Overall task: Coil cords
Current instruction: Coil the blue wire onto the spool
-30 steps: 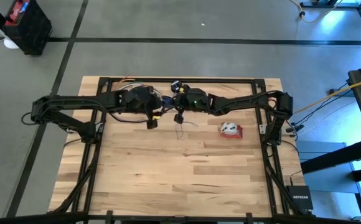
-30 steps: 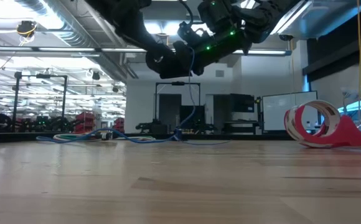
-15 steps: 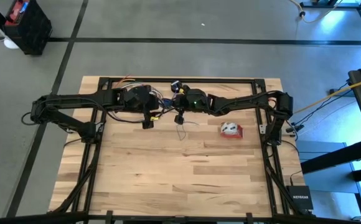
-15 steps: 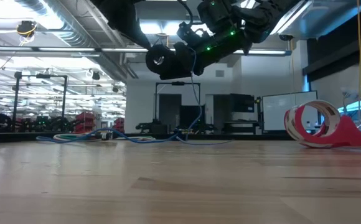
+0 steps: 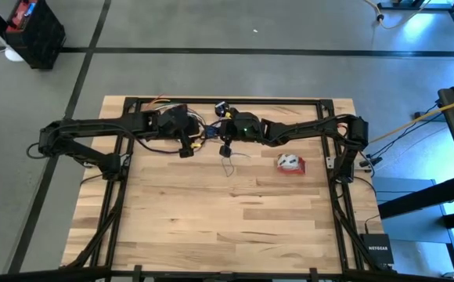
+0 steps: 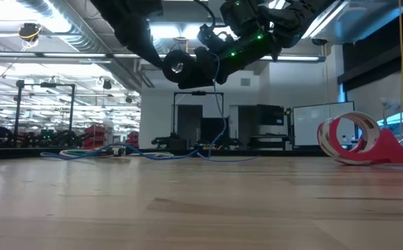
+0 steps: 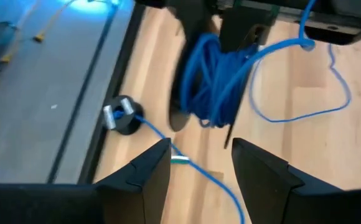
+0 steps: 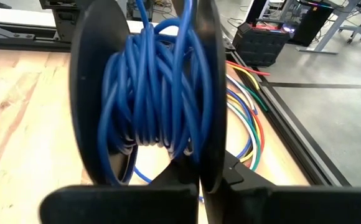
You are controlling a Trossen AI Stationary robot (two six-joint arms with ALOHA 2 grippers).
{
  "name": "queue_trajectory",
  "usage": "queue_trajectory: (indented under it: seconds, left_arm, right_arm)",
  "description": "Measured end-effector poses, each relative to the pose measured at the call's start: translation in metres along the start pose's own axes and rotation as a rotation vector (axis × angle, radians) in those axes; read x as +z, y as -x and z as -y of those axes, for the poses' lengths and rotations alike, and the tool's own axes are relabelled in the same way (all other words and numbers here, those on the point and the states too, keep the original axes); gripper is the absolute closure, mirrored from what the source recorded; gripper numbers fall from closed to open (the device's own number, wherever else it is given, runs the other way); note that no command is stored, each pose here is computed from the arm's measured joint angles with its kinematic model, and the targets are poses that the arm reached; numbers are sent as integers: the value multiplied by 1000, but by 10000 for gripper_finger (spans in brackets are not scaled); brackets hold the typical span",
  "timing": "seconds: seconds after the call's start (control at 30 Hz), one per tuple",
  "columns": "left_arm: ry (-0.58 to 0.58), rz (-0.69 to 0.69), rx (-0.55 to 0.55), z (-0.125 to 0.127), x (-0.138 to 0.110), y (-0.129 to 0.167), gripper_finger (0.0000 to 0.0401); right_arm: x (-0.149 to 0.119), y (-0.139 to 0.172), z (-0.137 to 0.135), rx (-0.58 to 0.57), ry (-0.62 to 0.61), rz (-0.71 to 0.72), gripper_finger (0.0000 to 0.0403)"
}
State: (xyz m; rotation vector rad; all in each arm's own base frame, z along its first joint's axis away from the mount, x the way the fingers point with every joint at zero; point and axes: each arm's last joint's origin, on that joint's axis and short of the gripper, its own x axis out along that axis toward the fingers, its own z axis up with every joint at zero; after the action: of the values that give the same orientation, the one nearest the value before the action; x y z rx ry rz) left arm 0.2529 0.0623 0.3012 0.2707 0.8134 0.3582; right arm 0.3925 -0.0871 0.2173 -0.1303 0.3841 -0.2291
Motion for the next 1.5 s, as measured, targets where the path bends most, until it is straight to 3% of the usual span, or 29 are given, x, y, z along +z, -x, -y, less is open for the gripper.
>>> queue_trajectory:
  seconds: [0.17,0.27,0.77,1.0,1.23,1.37,1.5]
  left_arm:
    - [-8,54,-101,0,-1,-5,240]
    - [-7,58,-108,-1,-2,-5,256]
    - [3,105,-146,-3,1,-5,393]
    - [6,111,-143,-3,2,-6,397]
    - [9,111,-140,-3,2,-5,398]
    - [6,116,-128,-3,3,-5,399]
    - [13,135,-110,-6,7,-2,399]
  right_arm:
    - [1,0,0,12,0,7,402]
    - [1,0,0,13,0,7,402]
    - [1,0,0,11,-1,18,396]
    - [-1,0,0,13,-2,-1,359]
    - [4,0,2,-13,-3,15,350]
    - [17,2,4,-110,101,-76,323]
    - [33,5,-2,-257,301,-177,280]
